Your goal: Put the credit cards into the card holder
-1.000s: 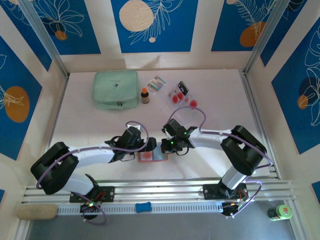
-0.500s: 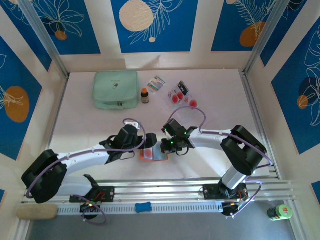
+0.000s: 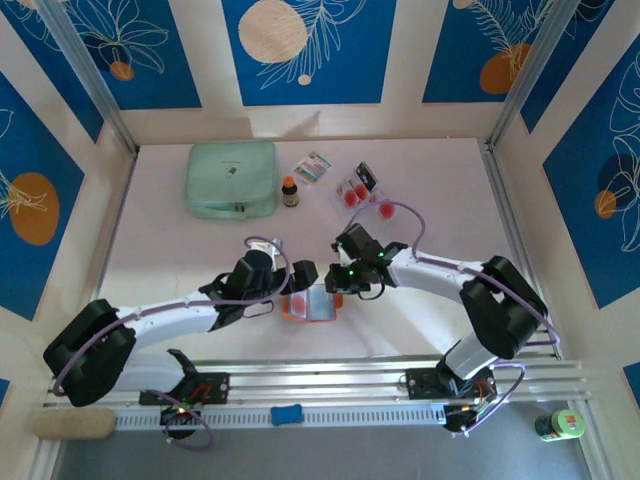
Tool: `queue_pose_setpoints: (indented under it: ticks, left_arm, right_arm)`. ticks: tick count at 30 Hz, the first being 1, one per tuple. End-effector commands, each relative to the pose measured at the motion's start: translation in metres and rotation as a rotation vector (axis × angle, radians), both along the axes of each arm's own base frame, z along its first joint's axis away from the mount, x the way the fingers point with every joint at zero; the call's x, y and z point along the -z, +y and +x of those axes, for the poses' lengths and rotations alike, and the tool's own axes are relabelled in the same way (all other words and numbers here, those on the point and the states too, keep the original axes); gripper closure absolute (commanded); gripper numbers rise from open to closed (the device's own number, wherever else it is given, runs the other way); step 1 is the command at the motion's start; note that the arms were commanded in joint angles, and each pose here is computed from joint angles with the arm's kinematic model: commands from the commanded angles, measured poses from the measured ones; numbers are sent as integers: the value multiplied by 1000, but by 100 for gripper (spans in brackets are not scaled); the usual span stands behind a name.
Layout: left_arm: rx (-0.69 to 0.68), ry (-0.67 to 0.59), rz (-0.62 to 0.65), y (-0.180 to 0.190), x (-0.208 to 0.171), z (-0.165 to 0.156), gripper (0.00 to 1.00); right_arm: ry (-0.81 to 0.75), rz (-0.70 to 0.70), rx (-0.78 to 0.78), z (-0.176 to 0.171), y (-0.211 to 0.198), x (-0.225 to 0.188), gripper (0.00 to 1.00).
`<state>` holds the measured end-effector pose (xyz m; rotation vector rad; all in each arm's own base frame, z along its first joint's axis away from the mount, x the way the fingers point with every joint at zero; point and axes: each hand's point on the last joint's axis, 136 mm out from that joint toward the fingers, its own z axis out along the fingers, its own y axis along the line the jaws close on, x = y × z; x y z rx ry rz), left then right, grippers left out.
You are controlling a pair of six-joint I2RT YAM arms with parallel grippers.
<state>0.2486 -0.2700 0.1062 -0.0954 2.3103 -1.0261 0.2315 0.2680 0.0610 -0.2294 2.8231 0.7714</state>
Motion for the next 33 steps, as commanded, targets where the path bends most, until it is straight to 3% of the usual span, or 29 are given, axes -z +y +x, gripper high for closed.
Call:
queue_pose_setpoints:
  ticks: [1, 6, 13, 16, 20, 23, 33]
  left_arm:
    - [16, -10, -38, -6, -8, -3, 0]
    - [15, -13, -38, -6, -9, -2, 0]
    - [18, -13, -37, -6, -9, -2, 0]
    - [18, -9, -35, -7, -9, -2, 0]
    - [34, 1, -46, -13, -10, -1, 0]
    - [50, 3, -64, -21, -13, 1, 0]
    - [83, -4, -91, -49, -19, 6, 0]
  right_arm:
    - [-7, 0, 12, -2, -10, -16, 78]
    - [22, -28, 25, -10, -22, -4, 60]
    - [82, -43, 13, -24, -21, 22, 58]
    - [91, -54, 17, -23, -22, 32, 65]
    - [81, -27, 26, -16, -15, 32, 90]
    - [81, 34, 37, -12, -6, 28, 99]
    - [128, 189, 123, 2, -3, 25, 100]
